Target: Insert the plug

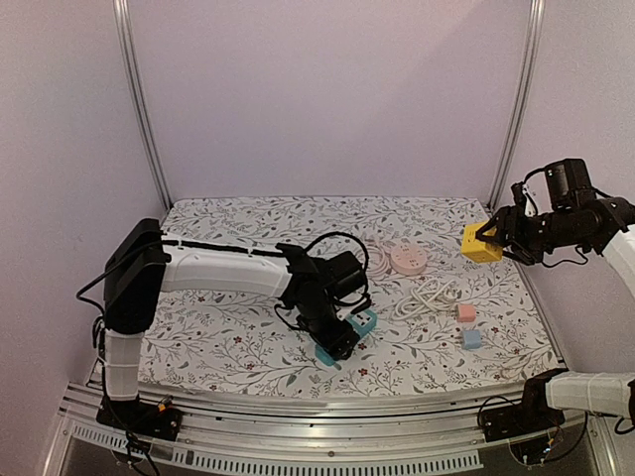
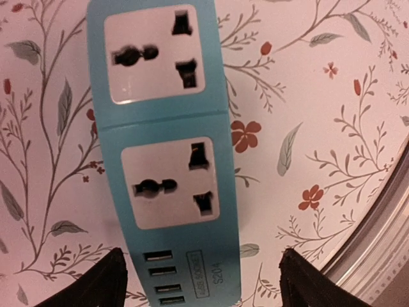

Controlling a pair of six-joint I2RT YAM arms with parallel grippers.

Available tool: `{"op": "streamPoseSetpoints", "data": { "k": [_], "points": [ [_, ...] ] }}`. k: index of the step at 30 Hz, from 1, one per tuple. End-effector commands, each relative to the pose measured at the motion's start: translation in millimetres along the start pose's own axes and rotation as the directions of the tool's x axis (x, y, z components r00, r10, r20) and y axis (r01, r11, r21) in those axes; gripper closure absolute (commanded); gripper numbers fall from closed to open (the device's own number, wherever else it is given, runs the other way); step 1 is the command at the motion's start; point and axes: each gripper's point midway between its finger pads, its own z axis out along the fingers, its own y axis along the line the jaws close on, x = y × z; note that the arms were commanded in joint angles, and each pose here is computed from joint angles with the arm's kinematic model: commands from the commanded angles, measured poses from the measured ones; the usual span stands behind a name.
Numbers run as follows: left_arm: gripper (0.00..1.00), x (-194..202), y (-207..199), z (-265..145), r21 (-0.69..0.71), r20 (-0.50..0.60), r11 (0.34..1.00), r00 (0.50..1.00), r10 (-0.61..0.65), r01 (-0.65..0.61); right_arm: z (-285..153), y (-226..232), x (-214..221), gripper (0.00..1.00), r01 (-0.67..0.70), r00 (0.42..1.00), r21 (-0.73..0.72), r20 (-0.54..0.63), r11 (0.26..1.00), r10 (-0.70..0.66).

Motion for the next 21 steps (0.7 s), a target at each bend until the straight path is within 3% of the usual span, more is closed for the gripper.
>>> {"op": "streamPoseSetpoints", "data": {
  "k": [1, 8, 16, 21],
  "points": [
    [0.15, -15, -7, -29, 0.023, 0.096, 1.000, 0.995, -0.015, 0.013, 1, 20, -4, 1.00, 0.091, 0.996, -0.099, 0.014, 0.991, -0.090],
    [0.01, -22, 4, -78, -0.009, 0.201, 0.999, 0.979, -0.035, 0.037, 9, 33, -4, 1.00, 0.165, 0.985, -0.175, -0.016, 0.971, -0.170],
    [0.01, -28, 50, -155, -0.149, 0.384, 0.979, 0.921, -0.072, 0.139, 27, 45, -7, 1.00, 0.225, 0.969, -0.210, -0.049, 0.951, -0.240],
    [0.00, -21, 81, -182, -0.223, 0.448, 0.952, 0.889, -0.090, 0.209, 47, 56, -4, 1.00, 0.284, 0.945, -0.192, -0.108, 0.939, -0.308]
  ]
}}
